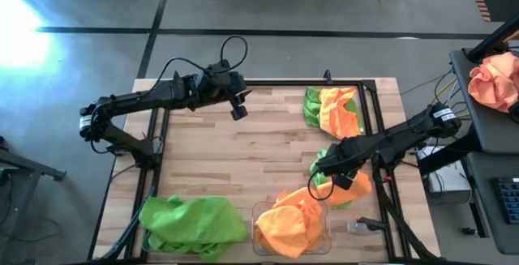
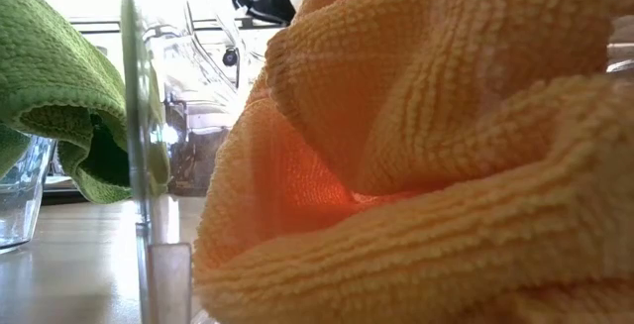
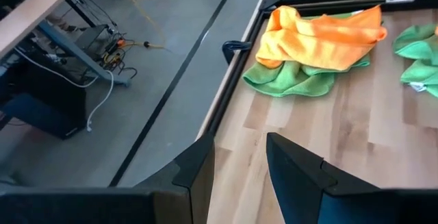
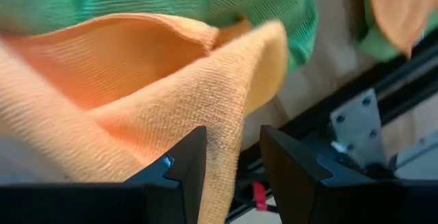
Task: Sort microfiber towel by color & place in baskets
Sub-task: Put the orange towel into the right transparent bin
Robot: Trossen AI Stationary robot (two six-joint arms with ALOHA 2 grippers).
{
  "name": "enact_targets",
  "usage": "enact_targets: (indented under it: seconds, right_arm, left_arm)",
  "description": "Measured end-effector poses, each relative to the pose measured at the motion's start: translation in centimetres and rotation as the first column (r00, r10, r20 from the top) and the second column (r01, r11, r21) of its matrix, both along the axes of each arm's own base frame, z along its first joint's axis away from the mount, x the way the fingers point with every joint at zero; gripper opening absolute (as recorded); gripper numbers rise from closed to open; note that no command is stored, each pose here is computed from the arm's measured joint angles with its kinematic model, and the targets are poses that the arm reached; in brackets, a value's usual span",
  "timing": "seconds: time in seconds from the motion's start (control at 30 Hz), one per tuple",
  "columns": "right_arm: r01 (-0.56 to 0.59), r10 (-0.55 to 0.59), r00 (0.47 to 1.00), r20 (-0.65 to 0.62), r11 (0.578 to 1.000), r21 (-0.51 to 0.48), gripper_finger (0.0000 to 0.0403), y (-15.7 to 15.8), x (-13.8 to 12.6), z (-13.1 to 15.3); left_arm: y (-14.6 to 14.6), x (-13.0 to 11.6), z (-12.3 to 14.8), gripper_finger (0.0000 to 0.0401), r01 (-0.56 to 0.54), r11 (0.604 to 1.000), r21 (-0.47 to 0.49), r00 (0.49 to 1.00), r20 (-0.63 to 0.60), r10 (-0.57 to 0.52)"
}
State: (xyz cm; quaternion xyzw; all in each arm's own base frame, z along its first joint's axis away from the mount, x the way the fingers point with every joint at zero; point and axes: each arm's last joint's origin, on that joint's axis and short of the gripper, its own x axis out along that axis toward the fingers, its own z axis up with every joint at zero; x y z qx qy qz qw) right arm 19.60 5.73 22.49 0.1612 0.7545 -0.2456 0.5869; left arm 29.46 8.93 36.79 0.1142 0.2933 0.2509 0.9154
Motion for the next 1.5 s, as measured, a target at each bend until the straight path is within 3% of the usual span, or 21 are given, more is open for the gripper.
enact_targets:
  seconds: [0.6, 0.93, 1.27, 1.5]
  right_arm:
    - [0.105, -0.103, 0.994, -0.028, 0.993, 0.056, 0.0128, 0.2, -0.2, -0.6]
    - [0.131, -0.136, 0.99, 0.023, 0.977, 0.169, 0.009, 0.8, 0.6, -0.8]
    - [0.131, -0.14, 0.989, 0.041, 0.975, 0.181, 0.0018, 0.8, 0.8, -0.8]
    - [0.129, -0.14, 0.989, 0.046, 0.975, 0.182, 0.0009, 0.8, 0.8, -0.8]
  left_arm:
    - [2.2, -0.8, -0.1, 0.0118, -0.048, 0.998, 0.035, 0.998, -0.035, 0.049]
    - [2.8, -1.1, -0.2, 0.0118, -0.059, 0.997, 0.046, 0.996, -0.063, 0.062]
    - [2.8, -1.1, -0.2, 0.0118, -0.058, 0.997, 0.046, 0.996, -0.065, 0.061]
    - [2.8, -1.1, -0.2, 0.0118, -0.059, 0.997, 0.046, 0.996, -0.065, 0.061]
